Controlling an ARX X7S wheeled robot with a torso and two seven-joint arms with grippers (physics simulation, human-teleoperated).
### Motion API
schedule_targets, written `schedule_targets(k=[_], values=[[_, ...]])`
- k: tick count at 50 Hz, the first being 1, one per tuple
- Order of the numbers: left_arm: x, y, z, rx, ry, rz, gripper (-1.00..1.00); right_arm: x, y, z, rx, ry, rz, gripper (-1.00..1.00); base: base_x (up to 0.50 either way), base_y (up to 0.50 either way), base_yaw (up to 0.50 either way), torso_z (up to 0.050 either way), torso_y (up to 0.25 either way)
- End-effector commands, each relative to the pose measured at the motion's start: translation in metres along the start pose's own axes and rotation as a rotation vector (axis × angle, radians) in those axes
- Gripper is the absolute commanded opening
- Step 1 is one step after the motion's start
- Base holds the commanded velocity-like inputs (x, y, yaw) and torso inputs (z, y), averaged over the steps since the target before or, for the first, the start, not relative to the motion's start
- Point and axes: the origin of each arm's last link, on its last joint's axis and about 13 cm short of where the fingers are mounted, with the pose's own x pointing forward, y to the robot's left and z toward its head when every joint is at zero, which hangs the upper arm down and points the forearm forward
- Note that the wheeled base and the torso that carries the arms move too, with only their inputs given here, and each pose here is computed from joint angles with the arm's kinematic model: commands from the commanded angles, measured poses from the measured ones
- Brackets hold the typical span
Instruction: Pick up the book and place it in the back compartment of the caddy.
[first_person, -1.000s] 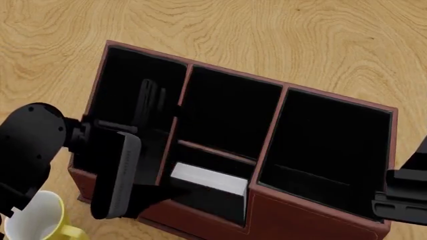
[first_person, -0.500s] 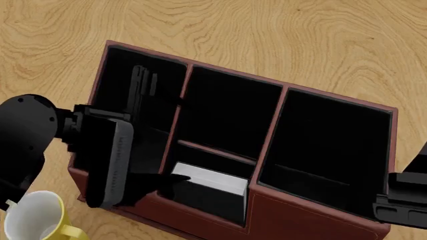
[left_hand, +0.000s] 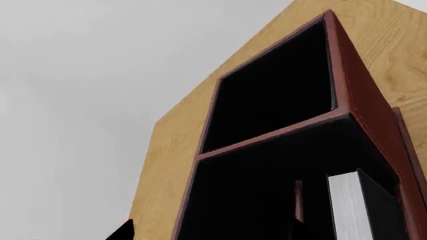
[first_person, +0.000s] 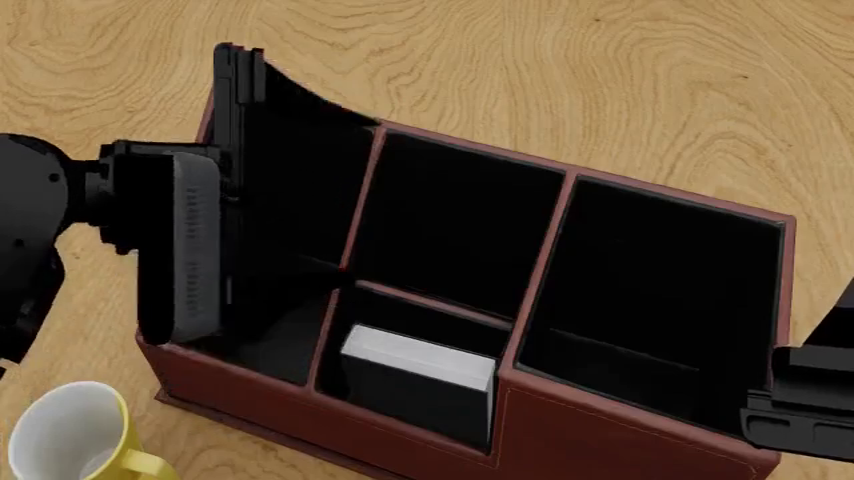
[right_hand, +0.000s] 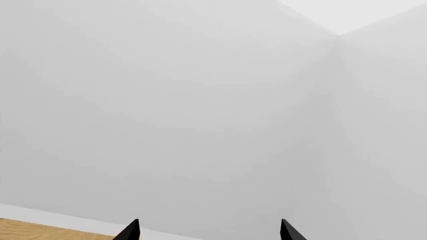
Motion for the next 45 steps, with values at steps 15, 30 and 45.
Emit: schedule_targets(k=[15,30,45], values=[[-0.033,0.014,0.020,-0.026,-0.111,0.294,1.00,0.003,0.004,0.002,0.007,-0.009,0.015,1.00,0.00,0.00,0.00,0.000,0.000],[-0.053,0.015,0.044,-0.032,-0.131,0.443,1.00,0.005,0.006,0.008,0.005,-0.021,0.024,1.00,0.00,0.00,0.00,0.000,0.000],[-0.076,0.013,0.046,-0.044,-0.129,0.554,1.00,0.005,0.007,0.012,0.006,-0.030,0.030,1.00,0.00,0.00,0.00,0.000,0.000]])
